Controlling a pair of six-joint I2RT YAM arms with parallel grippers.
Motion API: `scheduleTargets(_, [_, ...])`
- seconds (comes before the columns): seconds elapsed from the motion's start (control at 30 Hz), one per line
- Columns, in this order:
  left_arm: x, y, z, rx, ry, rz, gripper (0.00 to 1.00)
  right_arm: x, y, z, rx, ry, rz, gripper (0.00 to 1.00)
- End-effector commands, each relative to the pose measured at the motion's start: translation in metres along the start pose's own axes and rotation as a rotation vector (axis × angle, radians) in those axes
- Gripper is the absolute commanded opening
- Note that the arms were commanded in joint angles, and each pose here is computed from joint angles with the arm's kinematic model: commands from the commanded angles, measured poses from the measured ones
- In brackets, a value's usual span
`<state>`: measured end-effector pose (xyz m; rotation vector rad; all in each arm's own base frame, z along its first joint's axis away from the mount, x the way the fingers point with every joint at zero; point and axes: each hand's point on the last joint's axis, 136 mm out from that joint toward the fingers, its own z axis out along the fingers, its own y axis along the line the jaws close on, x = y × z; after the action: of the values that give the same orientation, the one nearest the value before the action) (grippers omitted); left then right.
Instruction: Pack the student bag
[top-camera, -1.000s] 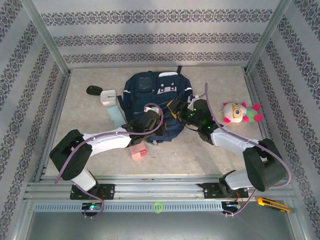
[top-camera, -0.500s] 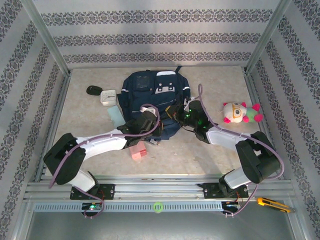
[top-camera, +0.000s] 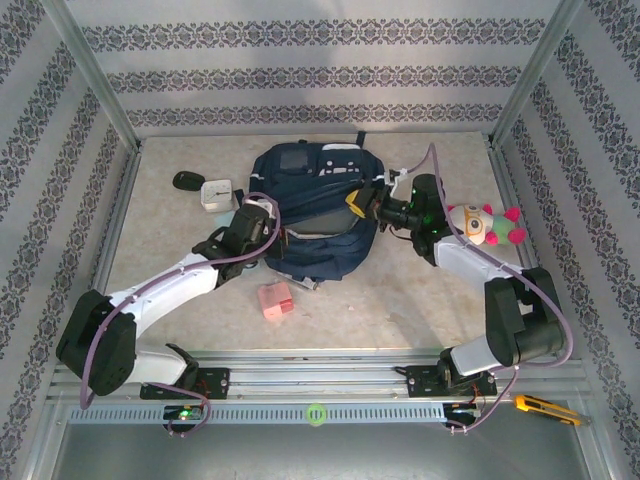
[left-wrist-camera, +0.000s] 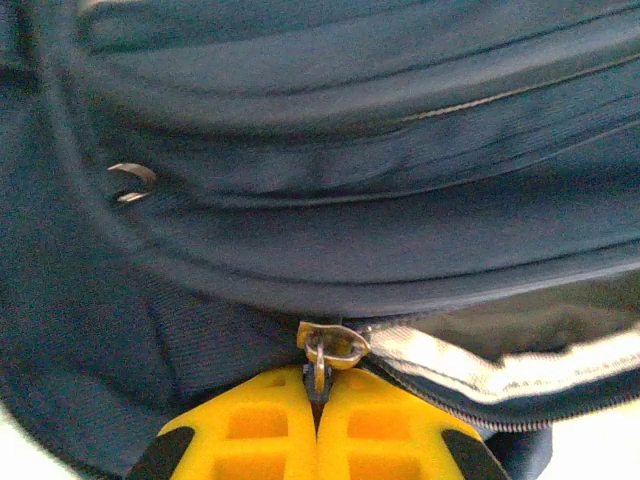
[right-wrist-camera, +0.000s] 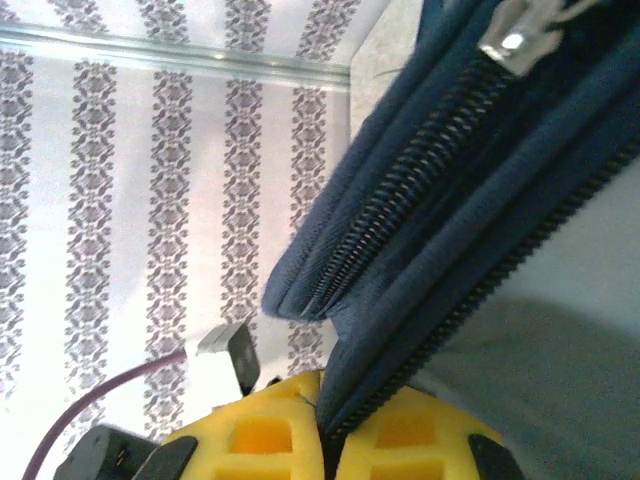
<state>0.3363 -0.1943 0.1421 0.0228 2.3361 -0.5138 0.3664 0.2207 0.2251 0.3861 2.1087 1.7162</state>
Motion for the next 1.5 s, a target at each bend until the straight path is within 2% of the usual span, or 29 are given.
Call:
scheduleTargets(0.0, [-0.016, 0.041, -0.008, -0.14, -0.014, 0.043, 0.0, -0.013, 0.043, -0.011, -0.119, 0.029, -0.109, 0.0])
scheduleTargets(0.17, [-0.027, 0.062, -0.005, -0.161, -0.023, 0.047, 0.0, -0.021, 0.048, -0.018, -0.133, 0.038, -0.116, 0.0])
scheduleTargets(0.33, [-0.034, 0.033, -0.003, 0.003, -0.029, 0.097, 0.0, -0.02, 0.03, -0.016, -0.087, 0.042, -0.104, 0.0])
scheduleTargets(0.37, [-0.034, 0.026, -0.004, 0.04, -0.032, 0.1, 0.0, -0.018, 0.025, -0.016, -0.077, 0.044, -0.103, 0.03])
scheduleTargets(0.43, [-0.032, 0.015, -0.005, 0.107, -0.029, 0.101, 0.0, -0.014, 0.009, -0.018, -0.032, 0.041, -0.107, 0.28])
scheduleTargets(0.5, [-0.029, 0.009, -0.006, 0.145, -0.02, 0.111, 0.0, -0.011, -0.004, -0.026, 0.021, 0.012, -0.146, 0.38])
scheduleTargets(0.57, [-0.026, 0.004, -0.006, 0.178, -0.009, 0.13, 0.0, -0.008, -0.017, -0.039, 0.111, -0.036, -0.201, 0.43])
scheduleTargets(0.67, [-0.023, -0.003, -0.006, 0.221, 0.006, 0.158, 0.0, -0.003, -0.024, -0.058, 0.266, -0.076, -0.404, 0.48])
scheduleTargets(0.73, [-0.022, -0.008, -0.006, 0.248, 0.015, 0.174, 0.0, 0.006, -0.015, -0.066, 0.332, -0.063, -0.611, 0.49])
scheduleTargets(0.83, [-0.02, -0.011, -0.007, 0.267, 0.022, 0.18, 0.0, 0.024, 0.0, -0.058, 0.412, -0.004, -0.982, 0.56])
scheduleTargets(0.87, [-0.02, -0.011, -0.007, 0.271, 0.021, 0.181, 0.0, 0.034, 0.004, -0.05, 0.414, 0.036, -1.123, 0.58])
scheduleTargets(0.97, [-0.022, -0.015, -0.008, 0.285, 0.015, 0.183, 0.0, 0.057, 0.009, -0.022, 0.37, 0.157, -1.383, 0.59])
scheduleTargets(1.27, [-0.024, -0.025, -0.012, 0.341, 0.011, 0.179, 0.0, 0.085, -0.001, 0.064, 0.249, 0.398, -1.642, 0.59])
scheduleTargets(1.4, [-0.024, -0.026, -0.013, 0.351, 0.014, 0.191, 0.0, 0.08, -0.012, 0.085, 0.26, 0.416, -1.677, 0.59])
scheduleTargets(1.47, [-0.024, -0.028, -0.014, 0.357, 0.015, 0.194, 0.0, 0.072, -0.016, 0.092, 0.285, 0.411, -1.678, 0.52])
